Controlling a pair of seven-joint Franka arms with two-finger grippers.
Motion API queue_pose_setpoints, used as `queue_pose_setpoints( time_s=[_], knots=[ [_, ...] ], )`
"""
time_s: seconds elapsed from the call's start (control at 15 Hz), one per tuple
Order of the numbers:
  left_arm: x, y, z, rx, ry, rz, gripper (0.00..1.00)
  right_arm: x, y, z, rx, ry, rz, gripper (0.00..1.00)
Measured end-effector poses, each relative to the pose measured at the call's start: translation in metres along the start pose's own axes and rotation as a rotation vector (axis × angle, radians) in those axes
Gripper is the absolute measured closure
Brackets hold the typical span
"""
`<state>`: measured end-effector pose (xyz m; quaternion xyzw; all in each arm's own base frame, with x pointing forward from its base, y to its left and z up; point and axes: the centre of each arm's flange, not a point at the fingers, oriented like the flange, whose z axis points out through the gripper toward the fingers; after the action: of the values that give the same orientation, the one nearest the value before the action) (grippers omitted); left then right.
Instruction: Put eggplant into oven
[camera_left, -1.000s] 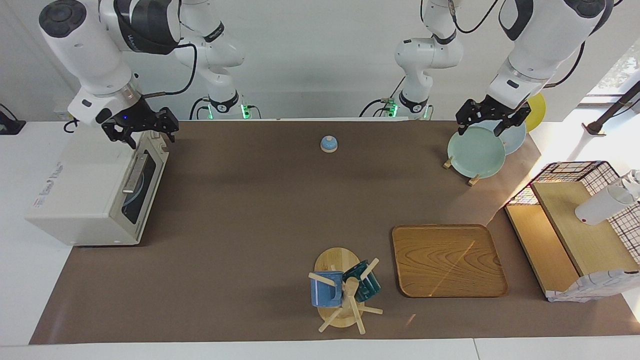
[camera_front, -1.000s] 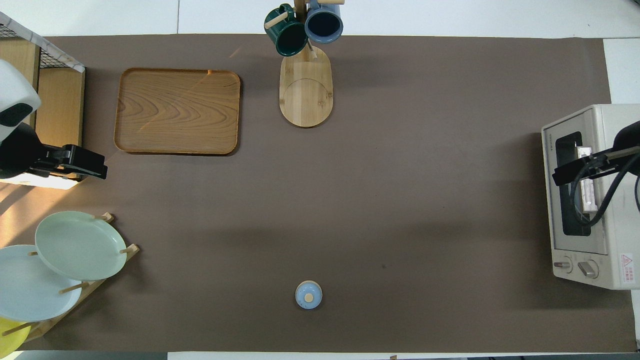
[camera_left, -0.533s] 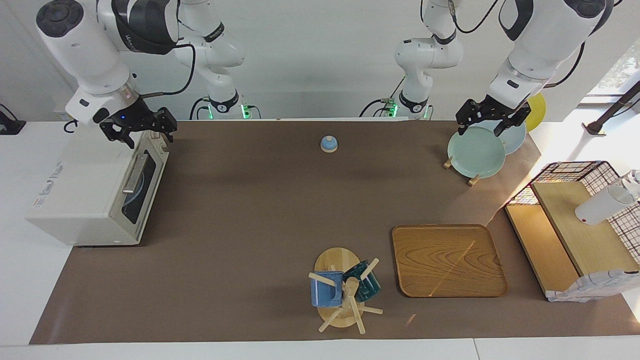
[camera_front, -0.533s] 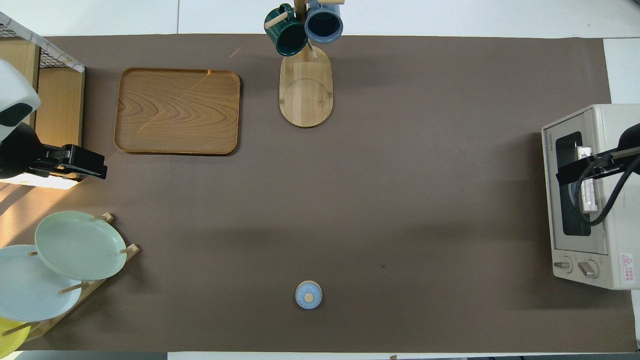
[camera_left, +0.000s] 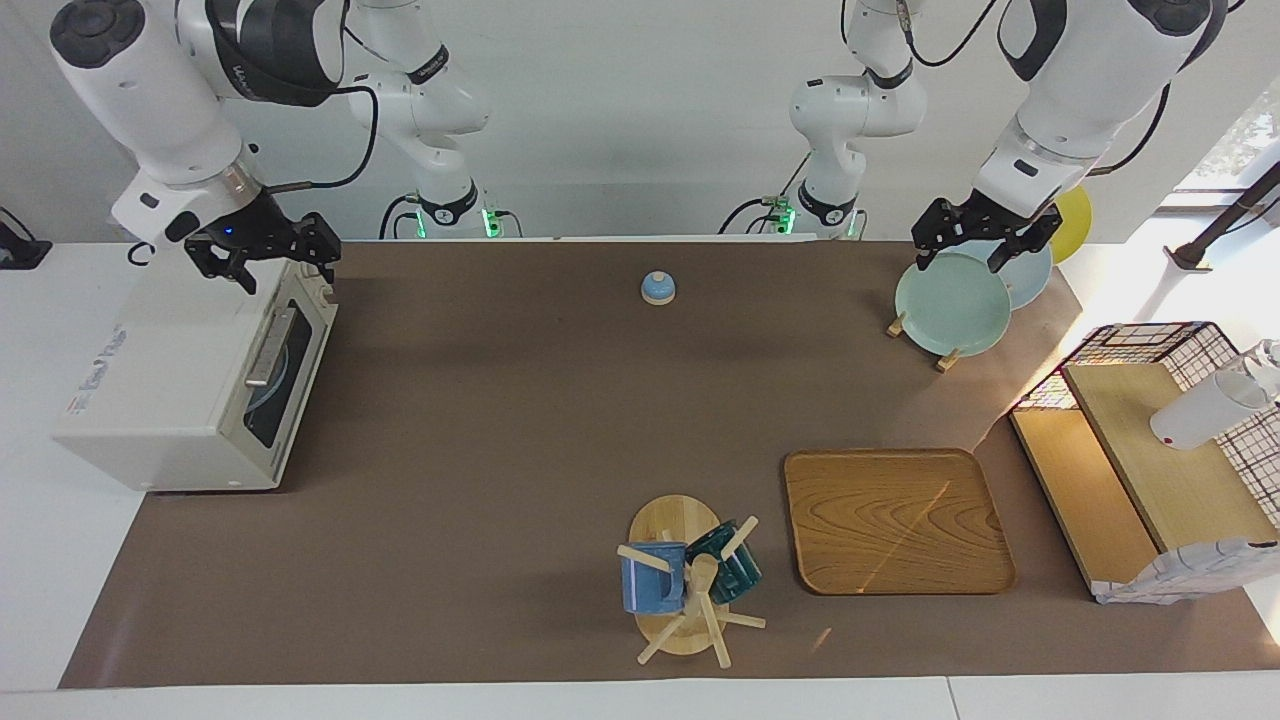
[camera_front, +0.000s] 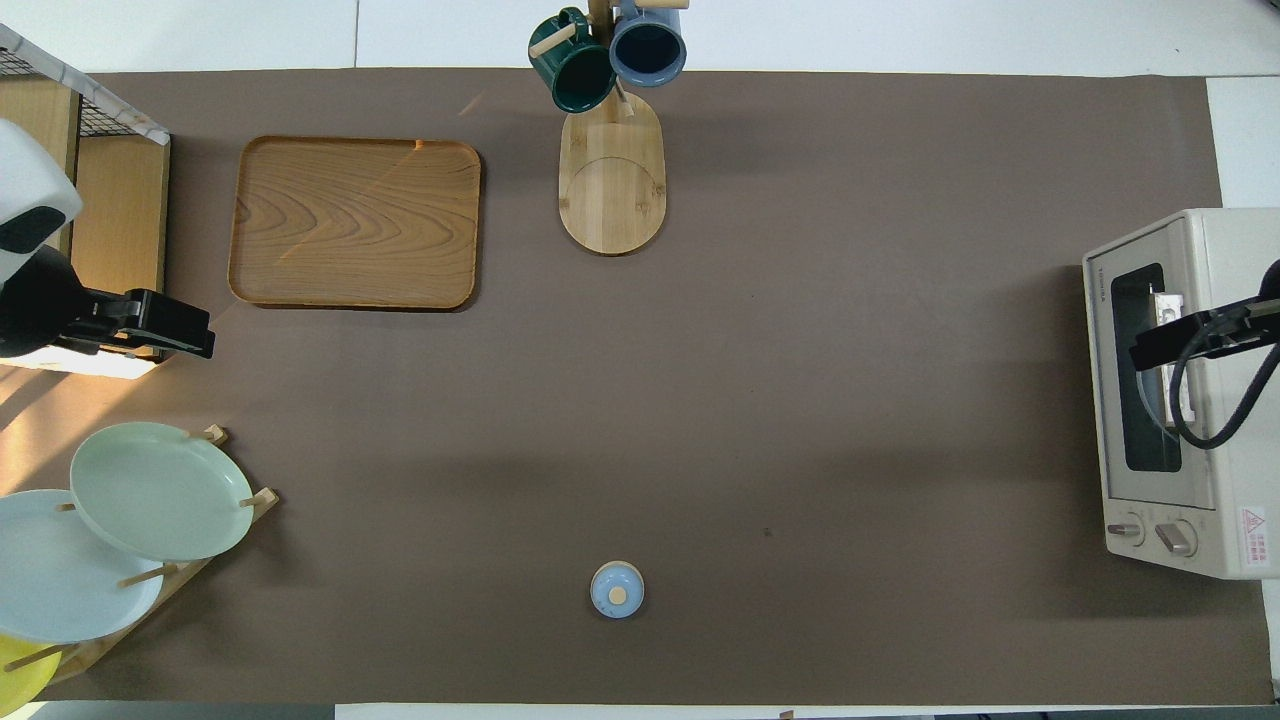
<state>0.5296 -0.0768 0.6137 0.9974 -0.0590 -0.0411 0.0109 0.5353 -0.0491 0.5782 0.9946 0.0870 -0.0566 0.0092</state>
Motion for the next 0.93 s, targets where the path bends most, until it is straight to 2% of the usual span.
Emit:
queue_pose_setpoints(
  time_s=[0.93],
  knots=[
    [0.0, 0.0, 0.0, 0.0, 0.0, 0.0, 0.0, -0.0011, -0.0038, -0.0039, -0.002, 0.008, -0.006, 0.0]
  ],
)
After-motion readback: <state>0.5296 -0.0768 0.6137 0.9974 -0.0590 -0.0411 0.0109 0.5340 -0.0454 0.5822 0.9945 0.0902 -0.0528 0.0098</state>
